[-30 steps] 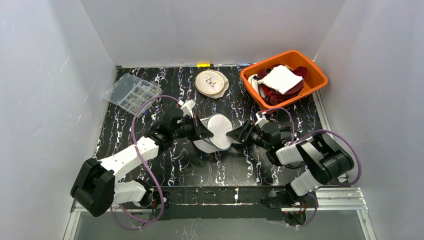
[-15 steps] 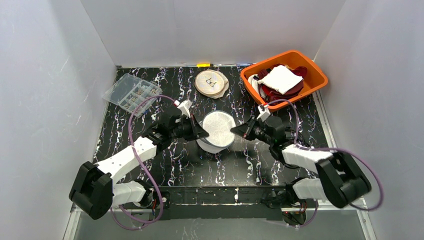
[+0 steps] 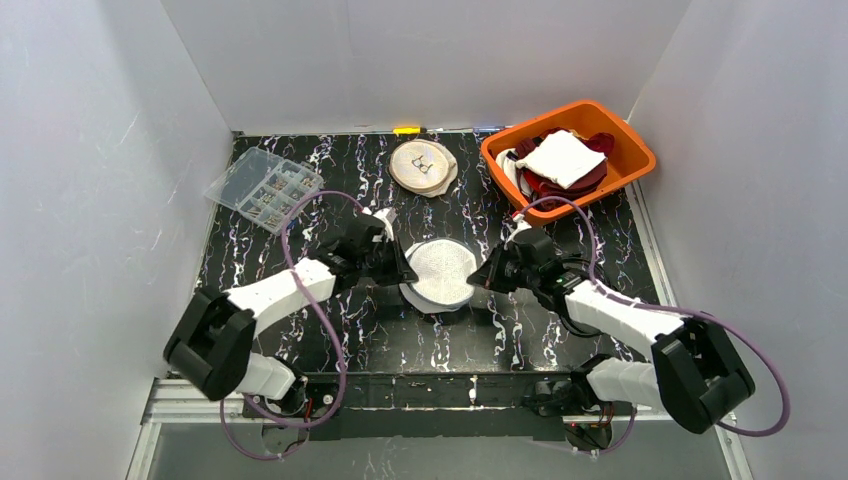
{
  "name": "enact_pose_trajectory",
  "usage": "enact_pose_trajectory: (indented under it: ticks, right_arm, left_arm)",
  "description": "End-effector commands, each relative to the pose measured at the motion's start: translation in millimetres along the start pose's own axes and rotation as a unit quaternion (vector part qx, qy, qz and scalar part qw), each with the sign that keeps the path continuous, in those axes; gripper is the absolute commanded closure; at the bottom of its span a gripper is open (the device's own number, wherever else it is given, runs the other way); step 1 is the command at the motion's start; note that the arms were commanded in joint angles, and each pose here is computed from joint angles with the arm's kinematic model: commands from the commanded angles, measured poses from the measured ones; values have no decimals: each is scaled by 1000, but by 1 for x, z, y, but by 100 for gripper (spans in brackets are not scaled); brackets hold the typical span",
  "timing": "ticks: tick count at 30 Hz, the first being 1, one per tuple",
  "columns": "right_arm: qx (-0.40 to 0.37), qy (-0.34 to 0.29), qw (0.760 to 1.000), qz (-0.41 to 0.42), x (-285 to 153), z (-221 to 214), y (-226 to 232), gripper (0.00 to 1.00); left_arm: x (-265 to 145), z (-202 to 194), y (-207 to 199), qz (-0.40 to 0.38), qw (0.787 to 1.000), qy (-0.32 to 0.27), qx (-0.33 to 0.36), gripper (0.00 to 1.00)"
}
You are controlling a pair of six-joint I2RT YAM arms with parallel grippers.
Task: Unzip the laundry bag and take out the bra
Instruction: Close the laundry bag at the center of the board, then reset both arms
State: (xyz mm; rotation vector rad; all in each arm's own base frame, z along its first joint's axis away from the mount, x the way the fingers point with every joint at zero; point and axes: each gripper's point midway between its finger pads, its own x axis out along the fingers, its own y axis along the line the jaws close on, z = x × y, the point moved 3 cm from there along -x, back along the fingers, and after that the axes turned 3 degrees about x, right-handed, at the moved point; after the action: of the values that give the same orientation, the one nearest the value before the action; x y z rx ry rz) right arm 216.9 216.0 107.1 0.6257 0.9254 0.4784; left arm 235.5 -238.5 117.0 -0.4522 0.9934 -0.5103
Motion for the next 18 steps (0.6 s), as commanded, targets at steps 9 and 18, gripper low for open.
enact_pose_trajectory:
  ticks: [9,18]
  right_arm:
    - [-43,12,990,-133,29,-20,-46,99]
    - [-59,16,987,-147,31,-27,-56,80]
  left_arm:
    - [40,8,74,185,982,-23,-5,100]
    - [30,4,70,175,984,-23,-3,91]
